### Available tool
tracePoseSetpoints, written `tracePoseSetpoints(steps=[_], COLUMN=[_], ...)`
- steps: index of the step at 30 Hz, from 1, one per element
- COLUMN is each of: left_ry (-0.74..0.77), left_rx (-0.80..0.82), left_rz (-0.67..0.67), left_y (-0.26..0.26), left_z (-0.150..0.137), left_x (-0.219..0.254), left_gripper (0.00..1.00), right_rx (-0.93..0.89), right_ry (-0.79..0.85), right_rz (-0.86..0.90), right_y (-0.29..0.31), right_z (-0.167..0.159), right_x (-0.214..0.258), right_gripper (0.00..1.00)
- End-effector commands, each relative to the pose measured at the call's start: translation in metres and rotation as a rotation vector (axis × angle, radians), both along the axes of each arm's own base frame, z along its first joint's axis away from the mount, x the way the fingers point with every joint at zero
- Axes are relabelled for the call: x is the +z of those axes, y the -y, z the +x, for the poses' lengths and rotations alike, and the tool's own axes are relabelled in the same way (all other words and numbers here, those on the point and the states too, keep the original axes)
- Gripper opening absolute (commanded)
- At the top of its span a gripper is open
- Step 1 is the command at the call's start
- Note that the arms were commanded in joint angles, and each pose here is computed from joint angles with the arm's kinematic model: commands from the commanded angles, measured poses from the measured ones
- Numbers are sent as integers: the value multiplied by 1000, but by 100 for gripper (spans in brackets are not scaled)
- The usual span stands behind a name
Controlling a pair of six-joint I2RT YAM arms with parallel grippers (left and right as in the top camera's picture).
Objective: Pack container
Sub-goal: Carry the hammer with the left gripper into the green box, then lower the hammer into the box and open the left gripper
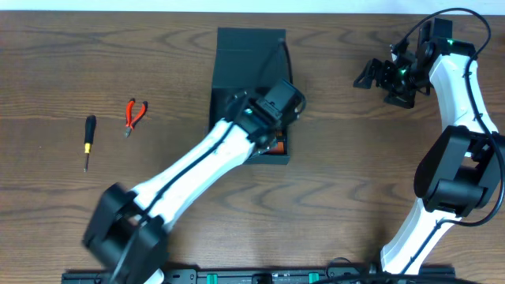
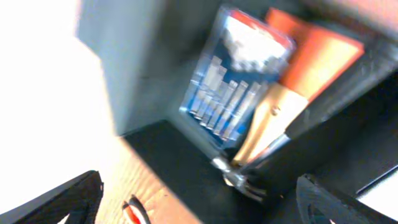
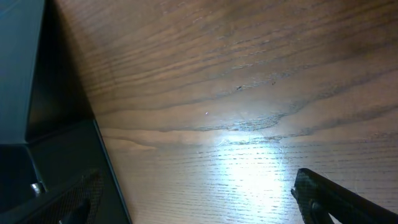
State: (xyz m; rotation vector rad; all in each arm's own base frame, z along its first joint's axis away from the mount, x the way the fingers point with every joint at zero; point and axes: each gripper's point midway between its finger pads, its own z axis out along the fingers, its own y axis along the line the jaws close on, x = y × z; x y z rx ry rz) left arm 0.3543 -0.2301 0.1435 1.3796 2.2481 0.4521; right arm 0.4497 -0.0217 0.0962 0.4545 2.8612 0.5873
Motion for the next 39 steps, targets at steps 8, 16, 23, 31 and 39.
tracePoseSetpoints(steps=[8, 16, 23, 31, 39], left_ry=[-81, -179, -260, -380, -468], left_rx=[60, 7, -41, -60, -48], left_rz=[-184, -368, -436, -452, -424], left_y=[7, 42, 61, 69, 62], left_z=[-9, -22, -30, -46, -67], left_x=[11, 12, 2, -16, -22], left_gripper=[95, 6, 6, 6, 6], right_rx=[3, 3, 3, 3, 0], right_ry=[-17, -17, -16, -16, -10], right_rz=[16, 16, 16, 15, -2], right_y=[-6, -6, -6, -6, -3], right_z=[-1, -1, 0, -1, 1], right_x=[-4, -4, -4, -4, -5], right_gripper=[99, 99, 99, 99, 99])
